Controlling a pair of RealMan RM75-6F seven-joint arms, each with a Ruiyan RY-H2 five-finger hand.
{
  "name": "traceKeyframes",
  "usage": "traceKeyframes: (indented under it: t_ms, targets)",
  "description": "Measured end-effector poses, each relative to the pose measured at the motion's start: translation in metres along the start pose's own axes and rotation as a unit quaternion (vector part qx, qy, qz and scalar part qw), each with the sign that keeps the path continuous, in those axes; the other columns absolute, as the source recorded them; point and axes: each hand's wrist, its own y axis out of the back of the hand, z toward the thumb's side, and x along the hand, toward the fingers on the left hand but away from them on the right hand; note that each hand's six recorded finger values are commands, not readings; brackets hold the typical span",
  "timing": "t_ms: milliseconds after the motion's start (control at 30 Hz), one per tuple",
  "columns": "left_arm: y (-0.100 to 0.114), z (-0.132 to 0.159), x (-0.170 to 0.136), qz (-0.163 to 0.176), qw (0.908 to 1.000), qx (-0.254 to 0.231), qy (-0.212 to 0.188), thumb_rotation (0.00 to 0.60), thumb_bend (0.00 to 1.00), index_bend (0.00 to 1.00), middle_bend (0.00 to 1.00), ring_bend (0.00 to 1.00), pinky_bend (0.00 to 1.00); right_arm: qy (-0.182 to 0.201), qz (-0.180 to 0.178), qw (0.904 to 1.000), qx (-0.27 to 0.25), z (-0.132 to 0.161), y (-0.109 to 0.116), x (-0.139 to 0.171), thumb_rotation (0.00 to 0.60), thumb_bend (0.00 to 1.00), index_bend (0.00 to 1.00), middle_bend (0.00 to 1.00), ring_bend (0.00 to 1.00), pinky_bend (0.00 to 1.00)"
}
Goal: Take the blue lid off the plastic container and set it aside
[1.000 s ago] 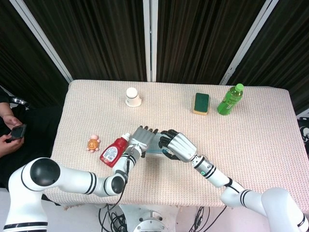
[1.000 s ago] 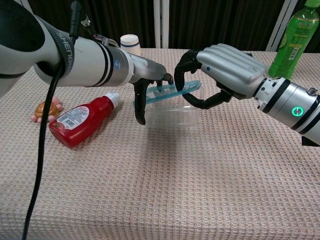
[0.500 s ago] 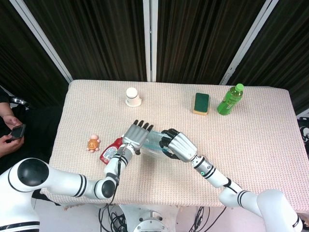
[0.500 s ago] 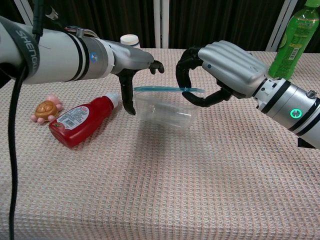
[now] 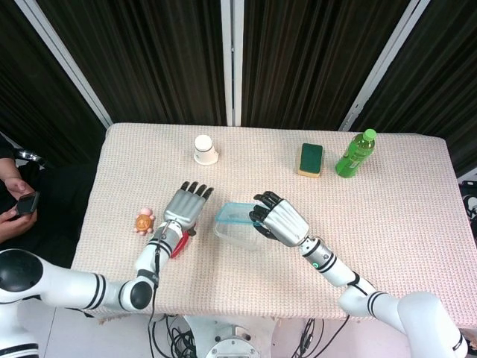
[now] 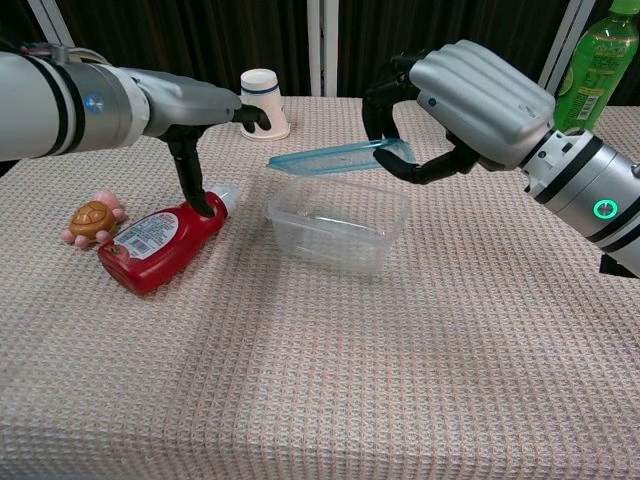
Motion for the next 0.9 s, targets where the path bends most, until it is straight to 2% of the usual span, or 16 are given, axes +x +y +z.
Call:
traceKeyframes:
  t_ms: [133,300,400,500,567,633,700,767,833,900]
  targets:
    - [0.001,-0.027,-0.008,0.012,0.9996,-0.015,0.021,0.600,0.02,0.00,0.04,0.00,0.08,-0.012,-0.020,0.9994,0.027,-0.013,0.014,0.001,0.600,0.34,1.00,0.60,0.31,0.34]
    - [0.004,-0.060,-0.018,0.029,0.9980,-0.030,0.047,0.600,0.02,0.00,0.05,0.00,0.07,-0.046,-0.033,0.9969,0.055,-0.040,0.030,0.008,0.600,0.34,1.00,0.61,0.31,0.34]
    - [0.004,-0.081,-0.027,0.040,0.9964,-0.042,0.062,0.600,0.02,0.00,0.04,0.00,0.07,-0.065,-0.024,0.9951,0.071,-0.055,0.032,0.015,0.600,0.33,1.00,0.60,0.31,0.33]
    - [0.004,-0.098,-0.036,0.058,0.9943,-0.051,0.074,0.600,0.02,0.00,0.04,0.00,0.07,-0.085,0.000,0.9927,0.086,-0.070,0.025,0.022,0.600,0.33,0.98,0.60,0.31,0.32]
    - [0.007,-0.110,-0.043,0.077,0.9922,-0.055,0.081,0.600,0.01,0.00,0.04,0.00,0.07,-0.101,0.023,0.9902,0.094,-0.080,0.019,0.028,0.600,0.33,0.87,0.56,0.27,0.28]
    - [0.008,-0.122,-0.051,0.096,0.9896,-0.063,0.087,0.600,0.01,0.00,0.05,0.00,0.07,-0.114,0.046,0.9876,0.099,-0.088,0.012,0.033,0.600,0.32,0.70,0.46,0.18,0.21]
    - [0.007,-0.133,-0.059,0.111,0.9866,-0.074,0.094,0.600,0.00,0.00,0.05,0.00,0.07,-0.129,0.077,0.9838,0.097,-0.096,0.004,0.040,0.600,0.30,0.46,0.33,0.06,0.11]
    - [0.004,-0.148,-0.069,0.128,0.9824,-0.087,0.104,0.600,0.00,0.00,0.05,0.00,0.06,-0.142,0.105,0.9804,0.086,-0.101,-0.002,0.047,0.600,0.25,0.22,0.22,0.00,0.03]
    - [0.000,-0.164,-0.080,0.145,0.9779,-0.097,0.116,0.600,0.00,0.00,0.05,0.00,0.06,-0.153,0.126,0.9777,0.071,-0.102,-0.003,0.052,0.600,0.20,0.08,0.13,0.00,0.00]
    - [-0.003,-0.176,-0.090,0.158,0.9742,-0.101,0.125,0.600,0.00,0.00,0.05,0.00,0.06,-0.167,0.155,0.9727,0.045,-0.102,-0.002,0.060,0.600,0.16,0.01,0.05,0.00,0.00]
